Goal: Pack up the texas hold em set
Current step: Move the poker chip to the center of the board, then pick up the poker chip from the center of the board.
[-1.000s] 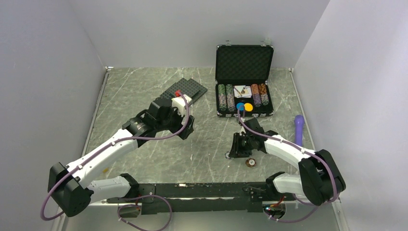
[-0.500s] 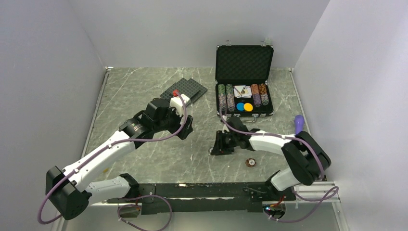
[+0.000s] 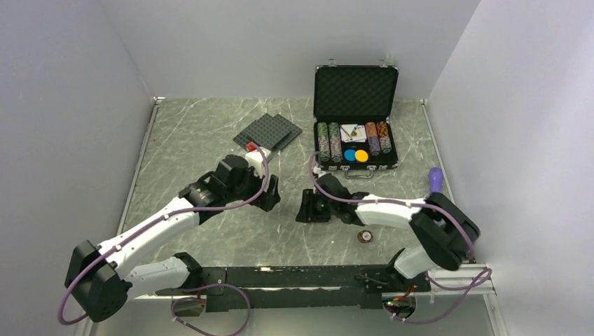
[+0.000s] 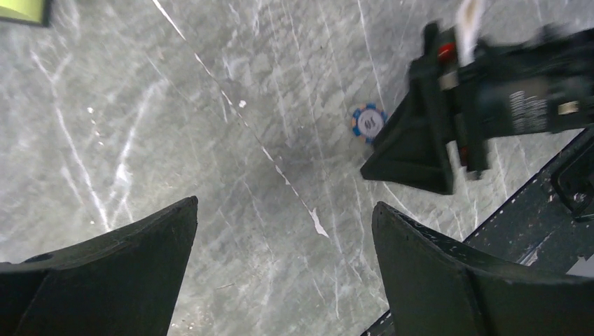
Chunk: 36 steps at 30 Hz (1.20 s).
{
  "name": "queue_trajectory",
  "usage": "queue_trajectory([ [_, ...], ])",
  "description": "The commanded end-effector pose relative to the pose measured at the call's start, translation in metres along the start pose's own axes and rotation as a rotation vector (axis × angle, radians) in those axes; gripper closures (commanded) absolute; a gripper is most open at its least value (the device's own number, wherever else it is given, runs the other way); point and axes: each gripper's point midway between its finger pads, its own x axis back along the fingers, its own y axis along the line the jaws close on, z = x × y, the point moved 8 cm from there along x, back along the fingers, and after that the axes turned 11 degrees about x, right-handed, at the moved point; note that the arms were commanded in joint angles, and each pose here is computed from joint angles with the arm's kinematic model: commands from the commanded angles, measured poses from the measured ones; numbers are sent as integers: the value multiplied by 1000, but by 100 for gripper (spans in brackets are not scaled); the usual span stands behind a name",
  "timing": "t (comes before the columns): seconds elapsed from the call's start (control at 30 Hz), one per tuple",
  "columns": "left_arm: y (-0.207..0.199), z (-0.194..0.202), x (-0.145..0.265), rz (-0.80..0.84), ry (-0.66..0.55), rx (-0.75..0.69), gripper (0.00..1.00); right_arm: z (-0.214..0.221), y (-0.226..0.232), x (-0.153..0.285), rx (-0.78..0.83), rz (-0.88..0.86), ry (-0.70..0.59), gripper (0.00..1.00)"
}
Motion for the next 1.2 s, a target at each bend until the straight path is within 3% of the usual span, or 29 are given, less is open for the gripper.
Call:
queue_trajectory([
  [0.0,-12,5,-20,82,-44,49,4,-9,-20,31,17,198,-163,47],
  [0.1,-24,13,-33,140,-30,-7,8,-16,-20,50,53,176,-246,41],
  [0.2,-40,22,-50,104,21,-93,10,-15,-27,63,73,172,-318,24],
  [0.37,-71,41,-83,86,121,-219,12,-9,-52,80,-7,213,-364,25],
  [0.53,-83,50,-112,81,181,-242,15,4,-77,88,-129,176,-369,28],
  [1.17,-80,72,-159,-2,272,-361,31,18,-83,91,-160,134,-394,32],
])
